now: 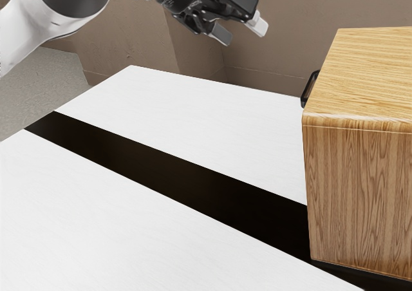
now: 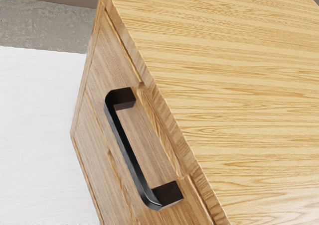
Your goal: Pull the drawer handle with one arm to open the drawer
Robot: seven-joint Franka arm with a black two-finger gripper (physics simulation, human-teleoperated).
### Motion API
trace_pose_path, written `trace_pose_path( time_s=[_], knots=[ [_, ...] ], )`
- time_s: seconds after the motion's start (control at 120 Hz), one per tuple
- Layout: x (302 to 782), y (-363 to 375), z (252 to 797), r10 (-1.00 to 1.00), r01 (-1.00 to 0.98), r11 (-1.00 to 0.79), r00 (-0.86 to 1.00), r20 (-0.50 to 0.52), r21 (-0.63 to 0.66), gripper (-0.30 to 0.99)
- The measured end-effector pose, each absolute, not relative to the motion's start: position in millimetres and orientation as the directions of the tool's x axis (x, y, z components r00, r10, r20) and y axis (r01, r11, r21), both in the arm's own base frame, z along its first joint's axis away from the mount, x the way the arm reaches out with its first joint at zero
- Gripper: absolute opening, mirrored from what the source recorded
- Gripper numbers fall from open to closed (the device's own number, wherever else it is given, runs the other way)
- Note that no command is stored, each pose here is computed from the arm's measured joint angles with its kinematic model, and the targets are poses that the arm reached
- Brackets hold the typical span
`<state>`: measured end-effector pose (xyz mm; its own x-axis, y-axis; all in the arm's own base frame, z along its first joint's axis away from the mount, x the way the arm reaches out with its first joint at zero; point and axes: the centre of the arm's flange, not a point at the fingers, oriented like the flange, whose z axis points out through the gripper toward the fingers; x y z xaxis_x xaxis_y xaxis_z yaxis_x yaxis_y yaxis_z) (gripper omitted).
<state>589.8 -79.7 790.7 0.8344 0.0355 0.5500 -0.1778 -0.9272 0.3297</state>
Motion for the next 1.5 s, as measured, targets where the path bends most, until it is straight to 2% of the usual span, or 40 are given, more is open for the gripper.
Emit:
trace_pose_path(
  time_s=[0.517,1.083,1.5],
  knots=[
    [612.3,-56.2,748.7,0.152,-0.069,-0.91,0.861,0.485,0.409,0.69],
    [630.9,-91.0,725.6,0.144,-0.066,-0.92,0.86,0.489,0.387,0.69],
    [637.4,-81.9,716.4,0.164,-0.031,-0.927,0.862,0.479,0.373,0.69]
  ],
)
